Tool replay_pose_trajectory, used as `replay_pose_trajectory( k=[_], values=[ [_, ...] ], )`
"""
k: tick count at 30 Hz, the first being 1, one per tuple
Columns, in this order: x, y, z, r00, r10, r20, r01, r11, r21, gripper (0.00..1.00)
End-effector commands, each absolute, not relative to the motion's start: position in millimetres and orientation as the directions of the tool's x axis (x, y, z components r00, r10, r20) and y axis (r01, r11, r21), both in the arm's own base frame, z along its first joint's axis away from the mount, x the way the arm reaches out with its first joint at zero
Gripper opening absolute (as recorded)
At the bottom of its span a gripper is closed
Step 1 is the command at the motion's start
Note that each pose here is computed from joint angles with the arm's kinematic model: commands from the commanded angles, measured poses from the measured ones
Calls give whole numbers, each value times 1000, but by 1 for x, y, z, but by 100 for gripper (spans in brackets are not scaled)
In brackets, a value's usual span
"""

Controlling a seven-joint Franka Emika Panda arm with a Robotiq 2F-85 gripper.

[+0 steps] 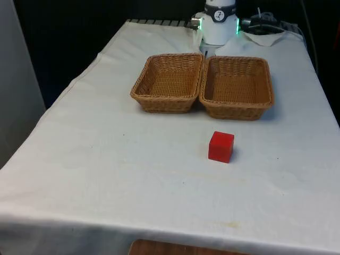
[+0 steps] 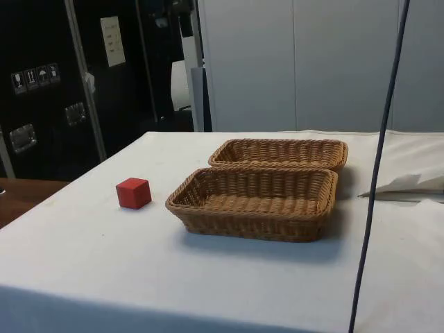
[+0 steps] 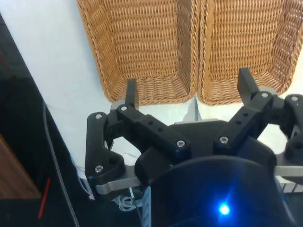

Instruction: Pick up the red cube and place it into the right basket.

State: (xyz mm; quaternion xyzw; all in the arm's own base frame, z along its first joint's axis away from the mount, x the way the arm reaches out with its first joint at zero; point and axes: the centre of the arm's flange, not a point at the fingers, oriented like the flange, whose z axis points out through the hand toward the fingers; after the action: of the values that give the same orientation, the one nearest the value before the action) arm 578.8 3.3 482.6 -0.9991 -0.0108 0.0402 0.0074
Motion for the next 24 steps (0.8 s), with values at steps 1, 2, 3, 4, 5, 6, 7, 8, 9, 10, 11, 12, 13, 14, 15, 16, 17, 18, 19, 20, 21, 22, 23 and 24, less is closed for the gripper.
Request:
replay_pose_trajectory(
  k=[1,2,3,4,5,6,7,8,9,10,11,12,13,14,15,16,17,18,19,20,21,22,23,24],
  values=[
    [583,7,481,996,19,-86,18,-1000,-12,100],
    [586,9,481,996,20,-85,19,-1000,-10,100],
    [588,12,481,996,21,-86,20,-1000,-7,100],
    [586,9,481,997,23,-79,23,-1000,-6,100],
    [590,13,480,996,21,-86,20,-1000,-4,100],
    [592,15,480,996,21,-85,21,-1000,-2,100],
    [595,18,479,996,22,-85,22,-1000,1,100],
    [600,22,478,996,24,-85,24,-1000,7,100],
    [602,23,479,996,23,-84,24,-1000,9,100],
    [605,26,477,996,23,-84,24,-1000,13,100],
    [607,29,477,996,24,-83,25,-1000,15,100],
    [609,30,477,996,25,-82,27,-999,18,100],
    [612,33,476,996,25,-82,27,-999,21,100],
    [611,31,477,997,28,-71,30,-999,23,100],
    [615,36,475,996,26,-81,28,-999,24,100],
    [617,38,474,996,26,-80,29,-999,27,100],
    [619,40,474,996,27,-80,29,-999,29,100],
    [624,45,472,997,28,-78,31,-999,36,100],
    [626,47,472,997,28,-75,31,-999,38,100],
    [628,48,471,997,27,-76,31,-999,41,100],
    [631,51,470,997,28,-74,32,-999,44,100],
    [633,53,469,997,29,-73,32,-998,47,100],
    [633,52,470,998,33,-63,36,-998,47,100],
    [637,58,467,997,30,-71,34,-998,52,100]
  ],
)
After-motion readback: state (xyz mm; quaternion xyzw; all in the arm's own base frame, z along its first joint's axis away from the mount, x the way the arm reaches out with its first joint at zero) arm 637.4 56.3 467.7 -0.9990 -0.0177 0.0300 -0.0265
